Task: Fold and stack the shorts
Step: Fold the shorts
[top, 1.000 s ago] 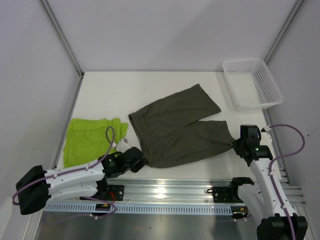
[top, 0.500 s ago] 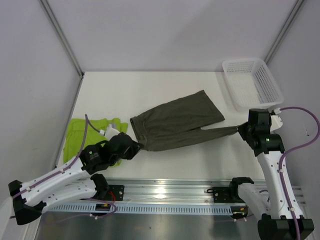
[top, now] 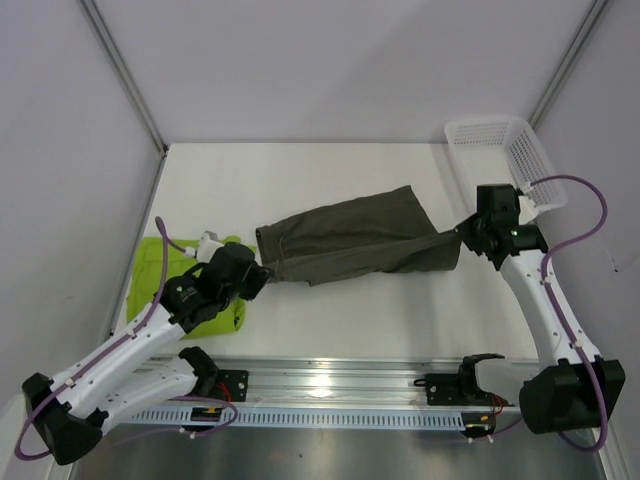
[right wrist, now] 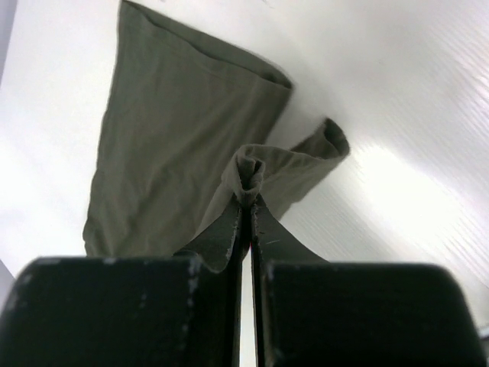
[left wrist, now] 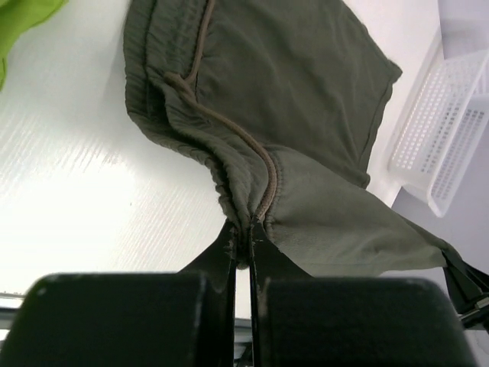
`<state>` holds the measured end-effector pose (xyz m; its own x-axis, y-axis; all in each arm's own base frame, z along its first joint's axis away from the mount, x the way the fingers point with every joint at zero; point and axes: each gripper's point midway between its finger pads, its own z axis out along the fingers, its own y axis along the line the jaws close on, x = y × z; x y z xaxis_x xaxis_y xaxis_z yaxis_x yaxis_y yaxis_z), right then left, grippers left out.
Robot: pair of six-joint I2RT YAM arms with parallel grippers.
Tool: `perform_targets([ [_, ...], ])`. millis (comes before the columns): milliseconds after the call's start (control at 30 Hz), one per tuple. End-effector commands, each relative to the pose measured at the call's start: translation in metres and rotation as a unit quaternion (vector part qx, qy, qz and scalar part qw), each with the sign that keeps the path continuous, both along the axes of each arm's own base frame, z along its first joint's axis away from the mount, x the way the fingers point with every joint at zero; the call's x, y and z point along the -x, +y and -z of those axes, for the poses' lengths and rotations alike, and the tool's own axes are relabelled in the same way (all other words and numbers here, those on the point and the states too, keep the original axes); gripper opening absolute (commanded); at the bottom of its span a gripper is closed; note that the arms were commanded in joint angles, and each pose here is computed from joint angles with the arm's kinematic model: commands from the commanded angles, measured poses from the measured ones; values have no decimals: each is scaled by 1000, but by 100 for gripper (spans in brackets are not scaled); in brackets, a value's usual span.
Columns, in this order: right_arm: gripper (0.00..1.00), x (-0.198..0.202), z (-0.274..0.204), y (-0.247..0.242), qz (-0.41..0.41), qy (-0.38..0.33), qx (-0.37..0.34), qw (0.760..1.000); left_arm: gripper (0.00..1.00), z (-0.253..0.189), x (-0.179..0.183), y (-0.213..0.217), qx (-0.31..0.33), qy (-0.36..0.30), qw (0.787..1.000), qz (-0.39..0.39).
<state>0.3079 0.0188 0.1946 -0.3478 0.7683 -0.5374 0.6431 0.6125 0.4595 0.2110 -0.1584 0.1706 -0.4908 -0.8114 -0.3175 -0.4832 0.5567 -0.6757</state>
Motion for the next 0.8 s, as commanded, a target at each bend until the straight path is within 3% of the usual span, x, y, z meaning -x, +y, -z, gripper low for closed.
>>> perform_targets([
  [0, 0, -35, -32, 1, 2, -57, 23, 998, 0, -8, -12, 11, -17, -14, 1000, -10],
  [467, 0, -110, -29, 35, -27, -52, 32, 998, 0, -8, -61, 34, -18, -13, 997, -80],
  [767, 0, -147, 1, 41, -28, -24, 39, 999, 0, -9, -106, 45, -24, -15, 994, -108],
])
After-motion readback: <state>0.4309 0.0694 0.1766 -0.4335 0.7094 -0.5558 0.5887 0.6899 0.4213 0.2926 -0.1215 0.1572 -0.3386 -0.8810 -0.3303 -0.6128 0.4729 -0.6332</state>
